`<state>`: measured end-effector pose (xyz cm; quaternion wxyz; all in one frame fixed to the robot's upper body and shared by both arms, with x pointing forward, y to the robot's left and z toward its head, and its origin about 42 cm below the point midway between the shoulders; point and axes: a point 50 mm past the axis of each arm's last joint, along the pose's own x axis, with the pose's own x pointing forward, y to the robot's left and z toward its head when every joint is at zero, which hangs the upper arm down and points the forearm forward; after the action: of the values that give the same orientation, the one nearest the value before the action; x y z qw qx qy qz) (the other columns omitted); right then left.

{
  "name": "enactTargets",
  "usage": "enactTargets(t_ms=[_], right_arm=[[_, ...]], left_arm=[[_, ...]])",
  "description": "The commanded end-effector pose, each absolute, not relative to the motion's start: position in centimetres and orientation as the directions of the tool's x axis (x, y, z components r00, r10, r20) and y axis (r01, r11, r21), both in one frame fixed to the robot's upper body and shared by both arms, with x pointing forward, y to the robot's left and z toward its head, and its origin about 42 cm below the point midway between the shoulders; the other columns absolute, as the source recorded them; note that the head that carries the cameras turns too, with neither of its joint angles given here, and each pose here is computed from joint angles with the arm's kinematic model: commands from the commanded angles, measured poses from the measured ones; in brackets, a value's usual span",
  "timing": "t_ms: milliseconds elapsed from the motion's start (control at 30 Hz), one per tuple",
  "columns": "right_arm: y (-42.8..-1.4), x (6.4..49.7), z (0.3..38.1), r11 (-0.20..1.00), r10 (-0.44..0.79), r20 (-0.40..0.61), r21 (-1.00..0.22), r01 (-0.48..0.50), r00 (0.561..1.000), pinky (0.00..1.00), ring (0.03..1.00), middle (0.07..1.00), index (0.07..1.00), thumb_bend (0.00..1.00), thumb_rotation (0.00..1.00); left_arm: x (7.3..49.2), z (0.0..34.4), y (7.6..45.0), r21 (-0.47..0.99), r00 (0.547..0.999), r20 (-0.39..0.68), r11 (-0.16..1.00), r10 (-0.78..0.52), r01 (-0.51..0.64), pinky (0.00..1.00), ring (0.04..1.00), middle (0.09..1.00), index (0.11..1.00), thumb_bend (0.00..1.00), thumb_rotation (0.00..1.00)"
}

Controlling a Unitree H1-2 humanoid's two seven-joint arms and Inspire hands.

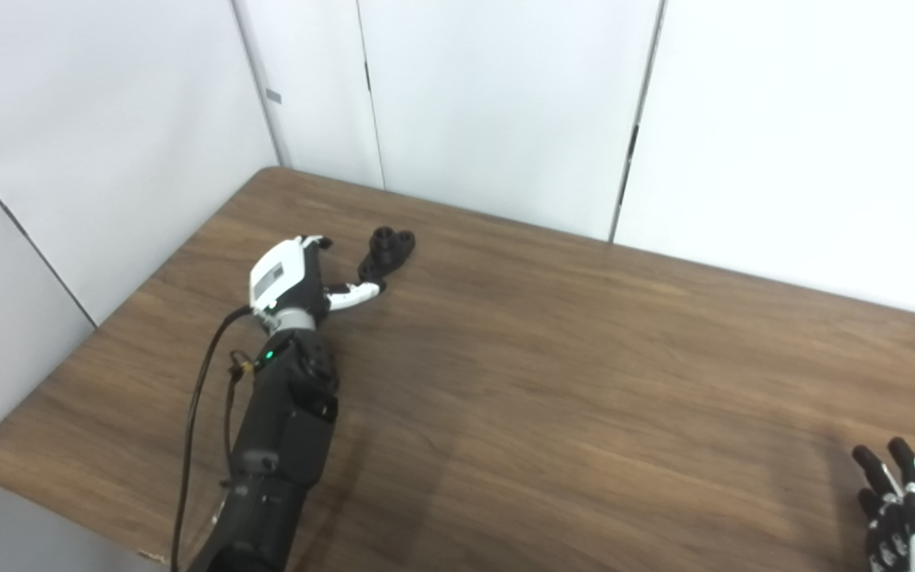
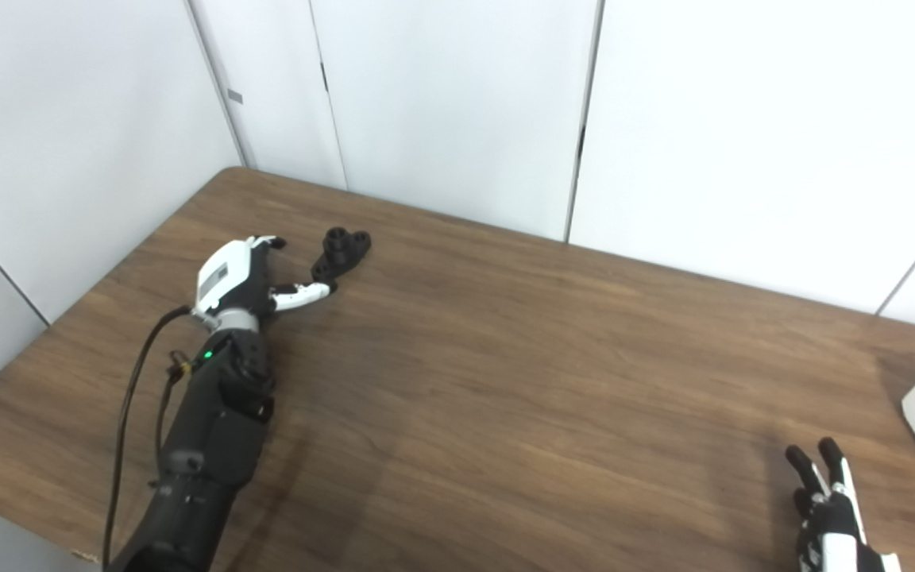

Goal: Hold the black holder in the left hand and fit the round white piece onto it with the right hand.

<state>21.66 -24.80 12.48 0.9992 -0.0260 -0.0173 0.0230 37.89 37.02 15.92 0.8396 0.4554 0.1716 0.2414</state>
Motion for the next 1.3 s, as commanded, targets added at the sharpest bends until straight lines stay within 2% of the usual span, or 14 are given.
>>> enactTargets(t_ms=[0, 467, 767, 1100, 1267], right_arm=[[-24.8, 17.7, 10.8, 0.997, 0.039, -0.059, -0.063, -0.043, 0.997, 1.0, 1.0, 0.925, 1.0, 0.64, 1.0], [-24.8, 17.7, 10.9, 0.995, 0.037, -0.051, -0.088, -0.042, 0.998, 1.0, 1.0, 0.922, 1.0, 0.63, 1.0], [-24.8, 17.8, 11.1, 0.996, 0.032, -0.047, -0.082, -0.036, 0.998, 1.0, 1.0, 0.922, 1.0, 0.61, 1.0], [-24.5, 17.6, 11.4, 0.996, 0.036, -0.047, -0.079, -0.04, 0.998, 1.0, 1.0, 0.922, 1.0, 0.61, 1.0], [-24.5, 17.7, 11.5, 0.996, 0.038, -0.043, -0.083, -0.042, 0.998, 1.0, 1.0, 0.92, 1.0, 0.62, 1.0]], left_arm=[[39.7, 18.8, 37.7, 0.85, 0.819, 0.038, 0.412, 0.572, -0.327, 1.0, 1.0, 0.951, 0.838, 0.87, 0.39], [41.5, 16.9, 37.0, 0.872, 0.829, 0.025, 0.394, 0.559, -0.292, 1.0, 1.0, 0.945, 0.816, 0.89, 0.34], [41.4, 16.6, 36.8, 0.861, 0.843, 0.025, 0.417, 0.537, -0.292, 1.0, 0.994, 0.939, 0.777, 0.85, 0.31], [40.6, 16.5, 37.2, 0.839, 0.843, 0.047, 0.437, 0.536, -0.325, 1.0, 0.977, 0.917, 0.681, 0.85, 0.24], [40.2, 16.4, 37.4, 0.828, 0.838, 0.097, 0.423, 0.536, -0.367, 1.0, 0.967, 0.888, 0.582, 0.84, 0.13]])
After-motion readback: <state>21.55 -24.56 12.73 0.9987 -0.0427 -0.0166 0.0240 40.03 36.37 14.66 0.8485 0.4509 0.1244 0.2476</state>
